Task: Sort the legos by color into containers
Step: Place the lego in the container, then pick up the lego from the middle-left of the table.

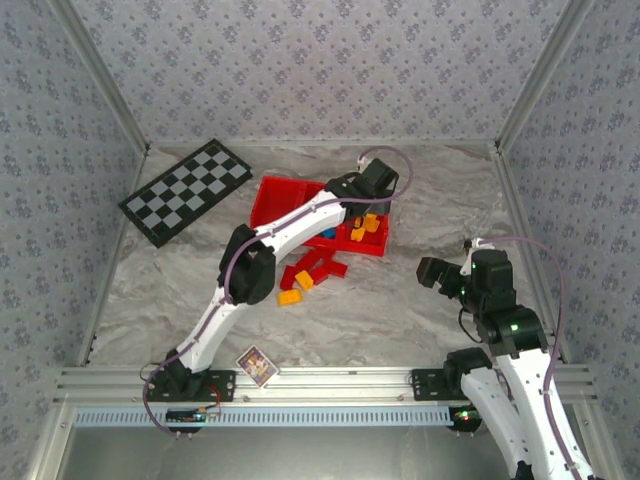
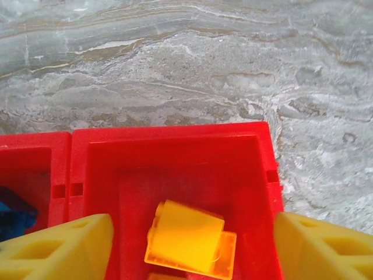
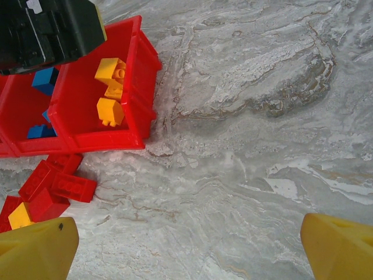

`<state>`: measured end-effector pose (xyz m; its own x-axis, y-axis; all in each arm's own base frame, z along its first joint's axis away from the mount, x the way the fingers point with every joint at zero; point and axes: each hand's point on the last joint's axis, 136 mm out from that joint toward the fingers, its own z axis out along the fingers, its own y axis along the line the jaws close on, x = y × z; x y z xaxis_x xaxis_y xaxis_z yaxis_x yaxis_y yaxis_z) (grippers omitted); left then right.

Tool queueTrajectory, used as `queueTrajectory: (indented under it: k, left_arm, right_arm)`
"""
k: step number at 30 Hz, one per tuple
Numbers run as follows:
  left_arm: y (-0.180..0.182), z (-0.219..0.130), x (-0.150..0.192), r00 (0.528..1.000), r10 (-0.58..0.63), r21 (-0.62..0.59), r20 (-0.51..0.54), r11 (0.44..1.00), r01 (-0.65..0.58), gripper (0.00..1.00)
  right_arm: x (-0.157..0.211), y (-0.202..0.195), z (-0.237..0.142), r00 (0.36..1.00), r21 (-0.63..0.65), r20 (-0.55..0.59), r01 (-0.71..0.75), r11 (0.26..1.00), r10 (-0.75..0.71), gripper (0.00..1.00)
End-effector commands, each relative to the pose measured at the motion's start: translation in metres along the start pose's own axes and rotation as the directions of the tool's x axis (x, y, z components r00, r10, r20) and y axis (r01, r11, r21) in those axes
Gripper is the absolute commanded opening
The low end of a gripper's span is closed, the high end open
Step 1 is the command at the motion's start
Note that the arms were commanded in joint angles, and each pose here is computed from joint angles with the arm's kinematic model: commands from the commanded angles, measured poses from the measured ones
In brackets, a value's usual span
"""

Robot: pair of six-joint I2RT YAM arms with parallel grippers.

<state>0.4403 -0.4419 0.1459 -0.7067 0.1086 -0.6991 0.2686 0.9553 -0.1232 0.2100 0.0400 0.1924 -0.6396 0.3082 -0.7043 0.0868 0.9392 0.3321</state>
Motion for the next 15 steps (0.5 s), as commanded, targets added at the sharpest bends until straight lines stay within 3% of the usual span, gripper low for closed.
queueTrajectory:
  k: [1,8,15]
  left_arm:
    - [-0.003,-0.02,-0.025,0.998,0.04,0.035,0.039,0.999,-0.041,0.82]
    - [0.005,-0.059,-0.032,0.992,0.112,0.059,0.056,0.992,-0.115,0.99]
    - [0.044,-0.112,-0.005,0.996,0.06,0.05,0.065,0.997,-0.064,1.0]
  right_arm:
    - [-0.002,0.003,-0.002,1.0,-0.014,0.013,0.011,1.0,-0.011,1.0]
    - [-0.001,0.003,-0.003,1.0,-0.013,0.01,0.014,1.0,-0.013,1.0]
    - [-0.001,0.003,-0.003,1.0,-0.011,0.012,0.016,1.0,-0.016,1.0]
